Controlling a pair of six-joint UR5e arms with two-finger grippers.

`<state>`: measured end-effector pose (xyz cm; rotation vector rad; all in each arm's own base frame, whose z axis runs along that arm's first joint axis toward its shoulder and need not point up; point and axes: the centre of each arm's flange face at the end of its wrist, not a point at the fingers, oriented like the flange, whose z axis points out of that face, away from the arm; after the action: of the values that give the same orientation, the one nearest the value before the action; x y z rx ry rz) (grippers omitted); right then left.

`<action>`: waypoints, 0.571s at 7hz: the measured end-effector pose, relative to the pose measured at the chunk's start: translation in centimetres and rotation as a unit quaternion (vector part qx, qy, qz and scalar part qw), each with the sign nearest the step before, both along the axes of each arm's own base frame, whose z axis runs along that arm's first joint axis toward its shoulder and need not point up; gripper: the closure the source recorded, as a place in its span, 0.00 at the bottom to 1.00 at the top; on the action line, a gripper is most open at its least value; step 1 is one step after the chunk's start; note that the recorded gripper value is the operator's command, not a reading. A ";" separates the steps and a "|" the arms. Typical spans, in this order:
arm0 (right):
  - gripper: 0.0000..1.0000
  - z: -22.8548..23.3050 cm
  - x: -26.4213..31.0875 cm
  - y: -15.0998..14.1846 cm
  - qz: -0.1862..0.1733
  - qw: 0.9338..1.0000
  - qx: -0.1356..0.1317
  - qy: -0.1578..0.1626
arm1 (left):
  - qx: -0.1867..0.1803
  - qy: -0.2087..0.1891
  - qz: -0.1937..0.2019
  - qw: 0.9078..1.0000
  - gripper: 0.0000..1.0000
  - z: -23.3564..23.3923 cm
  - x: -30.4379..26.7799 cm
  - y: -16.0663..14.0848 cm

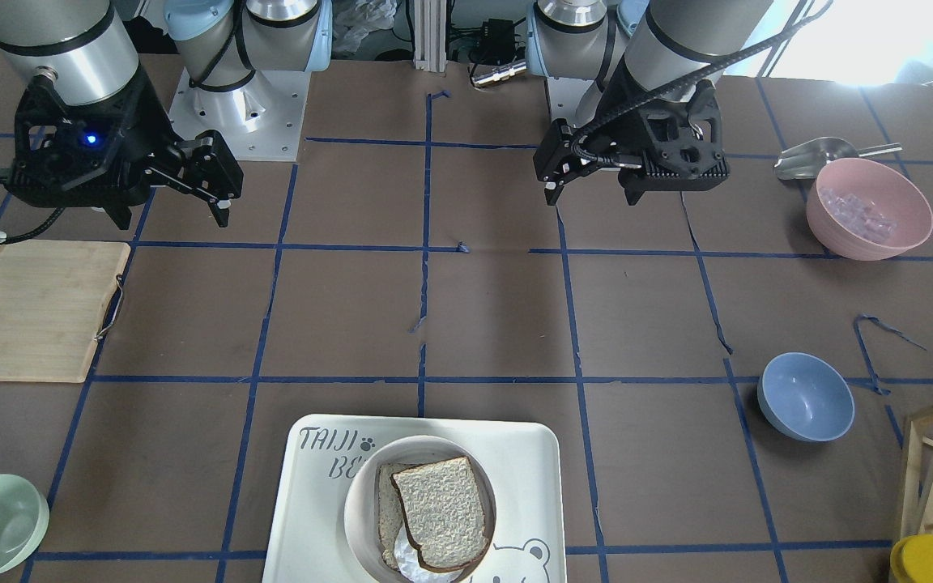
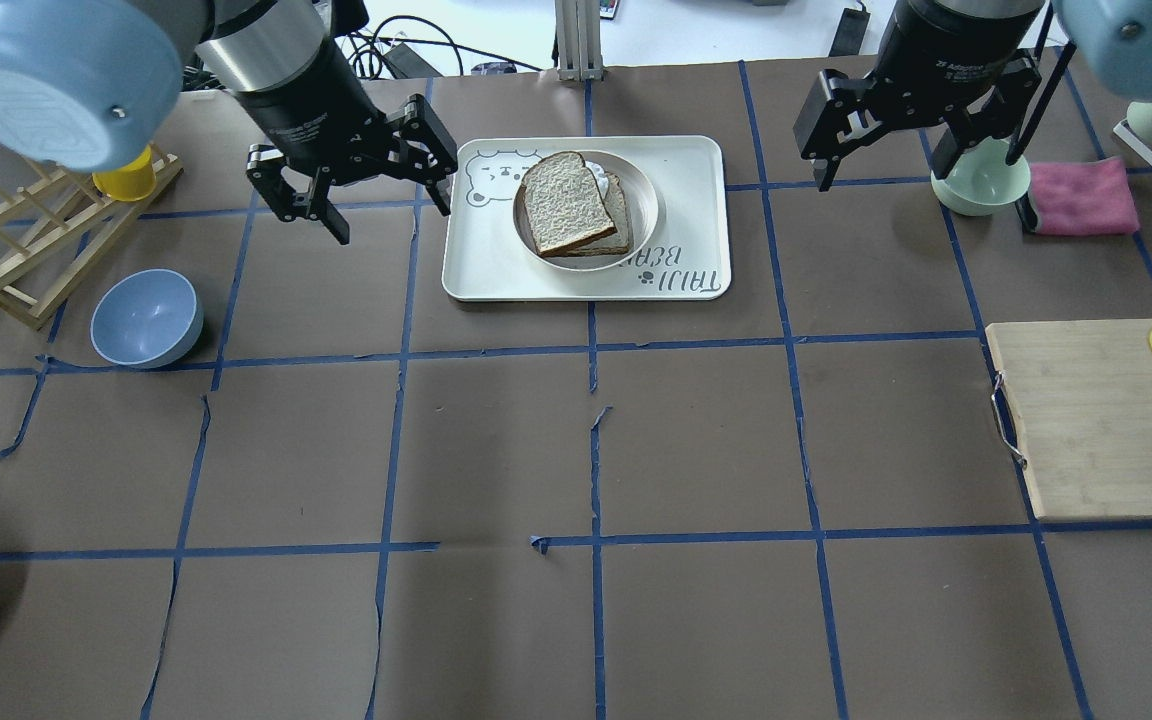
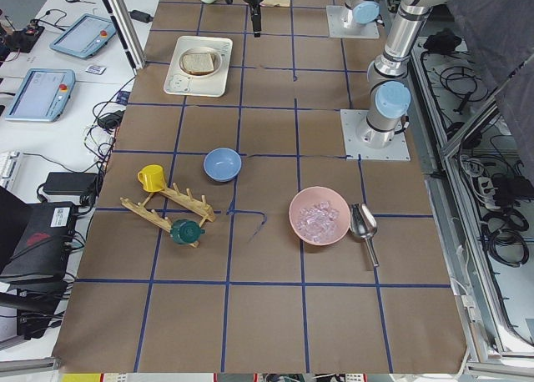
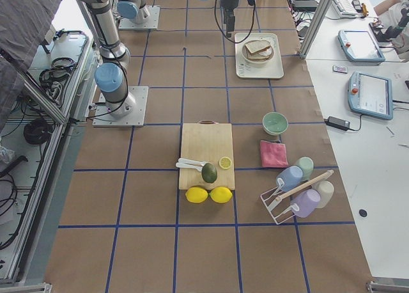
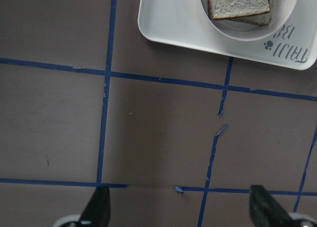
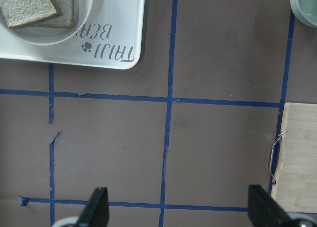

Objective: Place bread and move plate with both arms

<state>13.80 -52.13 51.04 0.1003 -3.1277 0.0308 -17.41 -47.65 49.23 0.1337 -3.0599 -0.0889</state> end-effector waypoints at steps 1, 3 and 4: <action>0.00 0.0 0.0 0.0 0.000 1.000 0.000 0.000 | -0.007 -0.023 -0.028 0.999 0.00 -0.4 0.7 1.2; 0.00 0.0 0.0 0.0 0.000 1.000 0.000 0.000 | -0.036 -0.041 -0.050 0.997 0.00 -0.2 1.5 1.2; 0.00 0.0 0.0 0.0 0.000 1.000 0.000 -0.001 | -0.050 -0.043 -0.051 0.996 0.00 -0.1 1.6 0.6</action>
<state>13.82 -52.14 51.05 0.1004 -3.1287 0.0323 -15.84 -47.07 49.17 -0.0265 -3.1476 0.0666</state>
